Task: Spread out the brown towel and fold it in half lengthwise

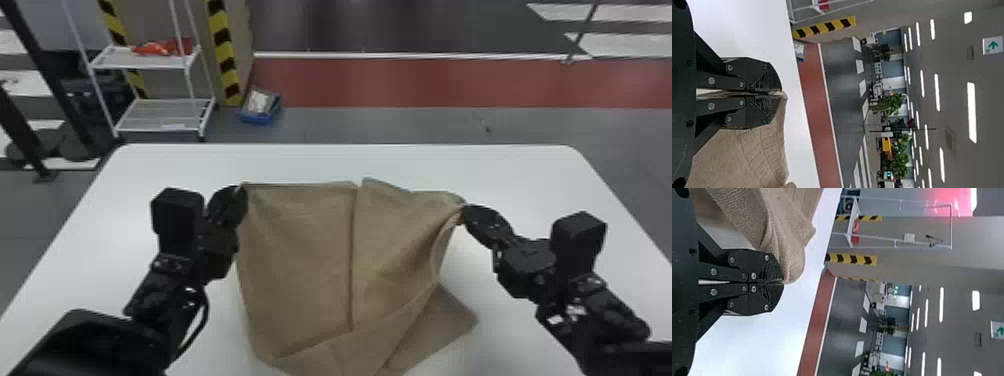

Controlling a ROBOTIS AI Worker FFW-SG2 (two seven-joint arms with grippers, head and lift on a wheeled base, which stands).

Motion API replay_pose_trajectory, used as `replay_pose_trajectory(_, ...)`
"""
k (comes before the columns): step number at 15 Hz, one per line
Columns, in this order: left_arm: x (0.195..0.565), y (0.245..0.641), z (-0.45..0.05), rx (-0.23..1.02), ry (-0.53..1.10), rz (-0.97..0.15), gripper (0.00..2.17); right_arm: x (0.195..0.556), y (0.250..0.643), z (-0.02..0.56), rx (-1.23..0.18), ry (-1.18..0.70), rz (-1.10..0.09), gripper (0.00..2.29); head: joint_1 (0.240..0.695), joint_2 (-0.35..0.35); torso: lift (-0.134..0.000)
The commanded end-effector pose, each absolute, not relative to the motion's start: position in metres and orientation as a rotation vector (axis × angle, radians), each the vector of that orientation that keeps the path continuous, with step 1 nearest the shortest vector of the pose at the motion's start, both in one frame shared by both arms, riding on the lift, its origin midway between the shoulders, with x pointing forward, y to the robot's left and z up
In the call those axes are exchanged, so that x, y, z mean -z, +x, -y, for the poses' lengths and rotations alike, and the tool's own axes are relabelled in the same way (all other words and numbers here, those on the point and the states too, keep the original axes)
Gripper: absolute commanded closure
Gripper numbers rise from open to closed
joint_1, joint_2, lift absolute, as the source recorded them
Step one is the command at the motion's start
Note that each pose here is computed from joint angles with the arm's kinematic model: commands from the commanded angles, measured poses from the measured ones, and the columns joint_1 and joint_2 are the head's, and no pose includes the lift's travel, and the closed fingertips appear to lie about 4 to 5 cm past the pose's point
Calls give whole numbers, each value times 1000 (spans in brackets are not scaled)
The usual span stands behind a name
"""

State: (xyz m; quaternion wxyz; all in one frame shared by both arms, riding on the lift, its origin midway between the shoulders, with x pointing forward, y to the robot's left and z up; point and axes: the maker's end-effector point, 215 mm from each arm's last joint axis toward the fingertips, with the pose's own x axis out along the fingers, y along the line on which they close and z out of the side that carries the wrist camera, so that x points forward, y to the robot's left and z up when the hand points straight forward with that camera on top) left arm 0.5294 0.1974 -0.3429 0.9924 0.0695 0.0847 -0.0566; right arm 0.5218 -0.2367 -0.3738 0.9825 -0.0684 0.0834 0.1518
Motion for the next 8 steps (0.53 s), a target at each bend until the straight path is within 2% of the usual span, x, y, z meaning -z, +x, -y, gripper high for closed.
replay_pose_trajectory(1,333,525,-233,55,127,-164,1089,364,529,303,-210,-121,-173,1652,695,-33,-125)
replay_pose_trajectory(5,317,515,-260,7,134,-143,1089,361,543,354,-139,-119,-196,1652,695,-78,-125)
replay_pose_trajectory(8,321,504,-279,-24,142,-154,1089,387,541,369,-117,-110,-252,1652,695,-95,-125)
